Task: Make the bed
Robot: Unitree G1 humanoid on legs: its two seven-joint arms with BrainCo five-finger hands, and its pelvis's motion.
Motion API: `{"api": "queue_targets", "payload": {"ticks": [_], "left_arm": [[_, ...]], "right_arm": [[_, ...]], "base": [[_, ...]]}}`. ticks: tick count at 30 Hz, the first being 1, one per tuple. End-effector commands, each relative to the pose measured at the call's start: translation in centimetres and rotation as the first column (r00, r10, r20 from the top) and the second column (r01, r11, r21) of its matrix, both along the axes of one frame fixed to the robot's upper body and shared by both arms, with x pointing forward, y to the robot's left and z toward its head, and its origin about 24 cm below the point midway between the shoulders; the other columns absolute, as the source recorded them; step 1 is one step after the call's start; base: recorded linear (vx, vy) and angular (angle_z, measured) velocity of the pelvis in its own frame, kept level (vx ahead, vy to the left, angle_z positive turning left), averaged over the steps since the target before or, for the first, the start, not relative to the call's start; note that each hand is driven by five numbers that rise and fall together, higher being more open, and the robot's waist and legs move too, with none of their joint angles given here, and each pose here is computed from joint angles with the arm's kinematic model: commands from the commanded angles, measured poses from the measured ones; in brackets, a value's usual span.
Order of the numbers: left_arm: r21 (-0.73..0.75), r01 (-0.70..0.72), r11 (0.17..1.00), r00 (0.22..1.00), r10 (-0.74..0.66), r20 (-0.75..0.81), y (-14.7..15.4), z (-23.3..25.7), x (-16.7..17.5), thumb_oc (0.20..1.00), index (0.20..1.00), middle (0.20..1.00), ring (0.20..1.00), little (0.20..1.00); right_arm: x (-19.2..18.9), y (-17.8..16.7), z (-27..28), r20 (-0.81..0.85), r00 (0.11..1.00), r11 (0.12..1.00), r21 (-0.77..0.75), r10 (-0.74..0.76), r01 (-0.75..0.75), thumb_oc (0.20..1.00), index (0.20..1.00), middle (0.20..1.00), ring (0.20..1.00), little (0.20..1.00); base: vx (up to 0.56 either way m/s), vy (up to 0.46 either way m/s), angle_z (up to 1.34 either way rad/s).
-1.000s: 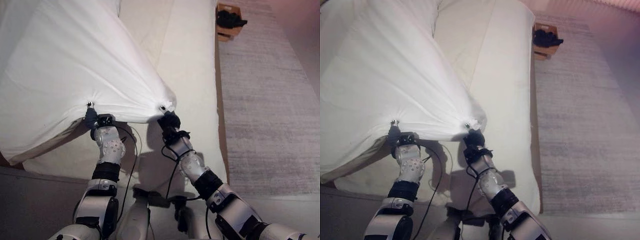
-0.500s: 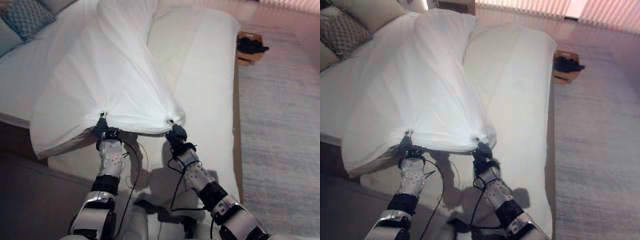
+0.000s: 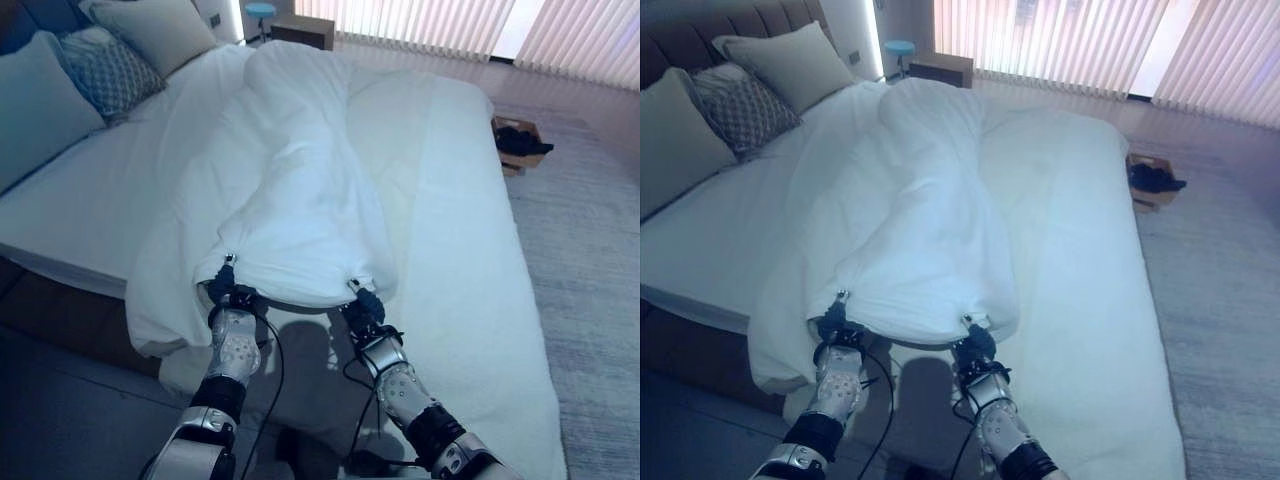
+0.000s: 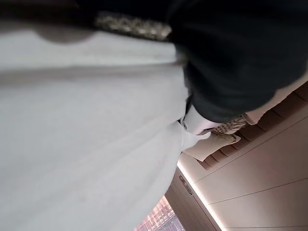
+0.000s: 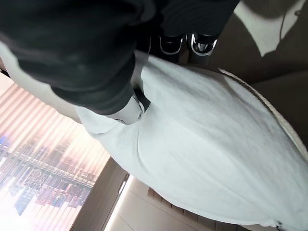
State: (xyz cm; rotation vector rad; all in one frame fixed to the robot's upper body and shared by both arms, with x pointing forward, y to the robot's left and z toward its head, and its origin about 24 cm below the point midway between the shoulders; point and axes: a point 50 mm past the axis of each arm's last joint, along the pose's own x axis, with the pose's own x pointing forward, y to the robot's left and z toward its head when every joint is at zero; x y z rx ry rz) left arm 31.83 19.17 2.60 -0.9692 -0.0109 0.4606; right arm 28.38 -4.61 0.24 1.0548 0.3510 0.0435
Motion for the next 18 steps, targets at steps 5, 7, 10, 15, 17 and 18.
{"api": "queue_targets", "payload": {"ticks": [5, 7, 10, 15, 17, 18], "left_arm": [[0.117, -0.027, 0.993, 0.996, 0.016, 0.093, 1.2, 2.0, 0.5, 0.200, 0.200, 0.200, 0.200, 0.200], [0.110, -0.042, 0.993, 0.996, 0.032, 0.085, 1.6, 1.7, 0.2, 0.200, 0.200, 0.200, 0.200, 0.200], [0.088, -0.079, 0.993, 0.995, 0.073, 0.063, 2.5, 1.2, -0.4, 0.200, 0.200, 0.200, 0.200, 0.200], [0.062, -0.123, 0.990, 0.989, 0.118, 0.086, 3.6, 1.7, -0.4, 0.200, 0.200, 0.200, 0.200, 0.200], [0.044, -0.112, 0.993, 0.992, 0.109, 0.059, 3.1, 0.9, -0.4, 0.200, 0.200, 0.200, 0.200, 0.200], [0.044, -0.111, 0.993, 0.992, 0.109, 0.058, 3.1, 0.9, -0.4, 0.200, 0.200, 0.200, 0.200, 0.200]], "right_arm": [[-0.5, -3.6, -1.5, -0.018, 0.988, 0.987, -0.053, -0.153, 0.152, 0.200, 0.200, 0.200, 0.200, 0.200], [-0.5, -3.9, -1.7, -0.027, 0.988, 0.986, -0.067, -0.153, 0.151, 0.200, 0.200, 0.200, 0.200, 0.200], [-1.0, -3.9, -2.2, -0.057, 0.984, 0.985, -0.051, -0.167, 0.164, 0.200, 0.200, 0.200, 0.200, 0.200], [-0.6, -3.8, -2.0, -0.058, 0.985, 0.986, -0.045, -0.160, 0.158, 0.200, 0.200, 0.200, 0.200, 0.200], [-1.0, -3.7, -2.5, -0.075, 0.986, 0.988, -0.049, -0.147, 0.143, 0.200, 0.200, 0.200, 0.200, 0.200], [-1.0, -3.7, -2.5, -0.076, 0.986, 0.988, -0.049, -0.147, 0.143, 0.200, 0.200, 0.200, 0.200, 0.200]], "base": [[0.16, 0.099, 0.92], [0.18, 0.149, 0.38], [0.27, 0.222, -0.08], [0.22, 0.342, -0.43], [0.25, 0.649, -0.33], [0.24, 0.779, -0.63]]}}
